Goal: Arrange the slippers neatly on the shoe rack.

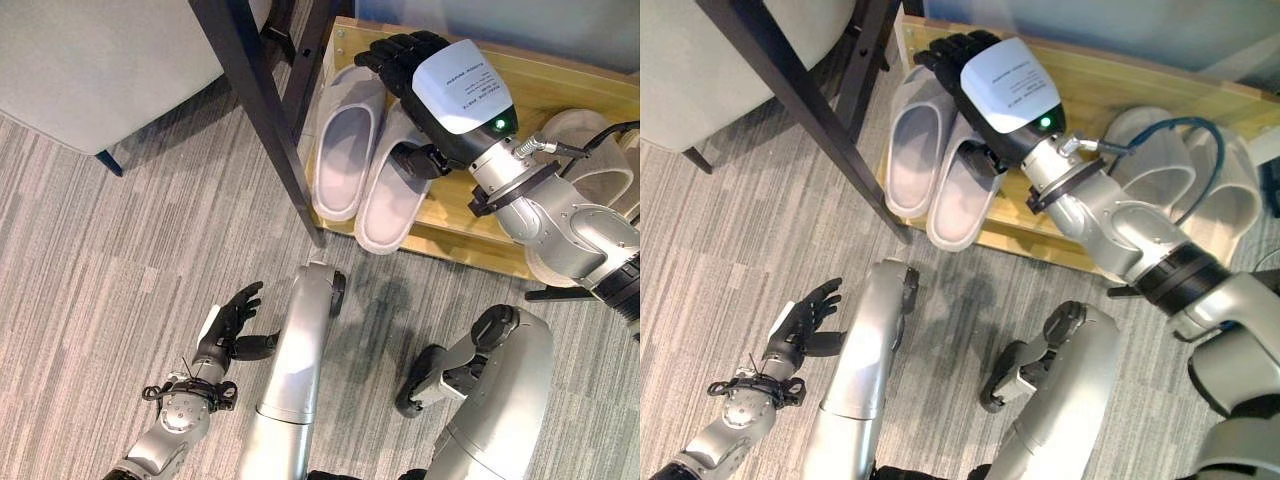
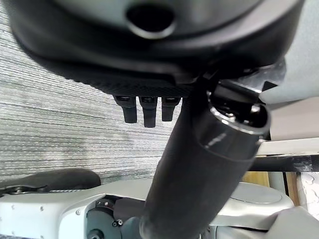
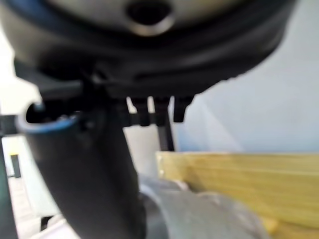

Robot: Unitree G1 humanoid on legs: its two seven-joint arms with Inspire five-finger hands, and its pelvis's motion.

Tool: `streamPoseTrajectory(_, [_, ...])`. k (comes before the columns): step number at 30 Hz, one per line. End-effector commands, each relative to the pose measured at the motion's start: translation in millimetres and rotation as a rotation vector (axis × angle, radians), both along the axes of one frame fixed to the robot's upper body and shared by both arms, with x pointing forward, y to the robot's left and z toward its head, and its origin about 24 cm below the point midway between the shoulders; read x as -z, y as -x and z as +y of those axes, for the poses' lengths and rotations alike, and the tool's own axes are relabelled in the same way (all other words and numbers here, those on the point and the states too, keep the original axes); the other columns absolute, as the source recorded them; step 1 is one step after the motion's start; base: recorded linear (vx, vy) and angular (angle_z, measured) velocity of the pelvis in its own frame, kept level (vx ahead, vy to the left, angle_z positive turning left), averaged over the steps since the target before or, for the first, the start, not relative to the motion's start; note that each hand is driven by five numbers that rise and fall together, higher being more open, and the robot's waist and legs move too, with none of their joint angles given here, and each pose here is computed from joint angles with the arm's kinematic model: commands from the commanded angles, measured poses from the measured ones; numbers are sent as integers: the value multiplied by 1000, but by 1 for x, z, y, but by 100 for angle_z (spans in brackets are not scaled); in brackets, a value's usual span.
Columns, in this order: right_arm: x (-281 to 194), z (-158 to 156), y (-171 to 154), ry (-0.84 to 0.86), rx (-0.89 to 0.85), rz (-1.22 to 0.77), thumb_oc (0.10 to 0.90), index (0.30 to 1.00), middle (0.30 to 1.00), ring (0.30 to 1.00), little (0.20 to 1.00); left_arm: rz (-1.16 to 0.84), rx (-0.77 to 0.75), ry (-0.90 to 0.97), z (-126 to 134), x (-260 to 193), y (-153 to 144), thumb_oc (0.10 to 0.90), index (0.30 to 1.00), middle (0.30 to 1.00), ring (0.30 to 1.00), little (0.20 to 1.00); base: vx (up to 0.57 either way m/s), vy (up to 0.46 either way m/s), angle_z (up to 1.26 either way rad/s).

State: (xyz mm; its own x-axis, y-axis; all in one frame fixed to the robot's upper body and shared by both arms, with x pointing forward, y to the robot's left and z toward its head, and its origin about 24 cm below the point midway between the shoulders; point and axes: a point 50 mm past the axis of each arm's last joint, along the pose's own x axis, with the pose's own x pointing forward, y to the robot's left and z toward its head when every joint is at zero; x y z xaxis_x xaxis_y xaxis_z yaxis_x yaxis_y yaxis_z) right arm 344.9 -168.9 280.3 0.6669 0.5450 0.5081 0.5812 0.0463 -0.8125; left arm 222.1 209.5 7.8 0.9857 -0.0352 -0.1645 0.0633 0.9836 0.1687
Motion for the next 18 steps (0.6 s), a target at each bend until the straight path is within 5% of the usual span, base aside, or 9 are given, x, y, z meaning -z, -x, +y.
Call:
streamPoseTrajectory(1, [-68,7,11,-15,-16,-288,800,900,900,900,900,-116,39,37,-9,-20,3,800,900,900,900,900,0,0,0])
streamPoseTrajectory(9, [-78,-8,-2,-23,146,-455,800,900,900,900,900,-125,49,35,-15,-19,0,800,900,900,900,900,0,0,0])
streamPoseTrajectory(18, [-78,-5,4,-82,116,-491,800,900,900,900,900,-143,45,34,-17,-20,-3,800,900,900,900,900,0,0,0])
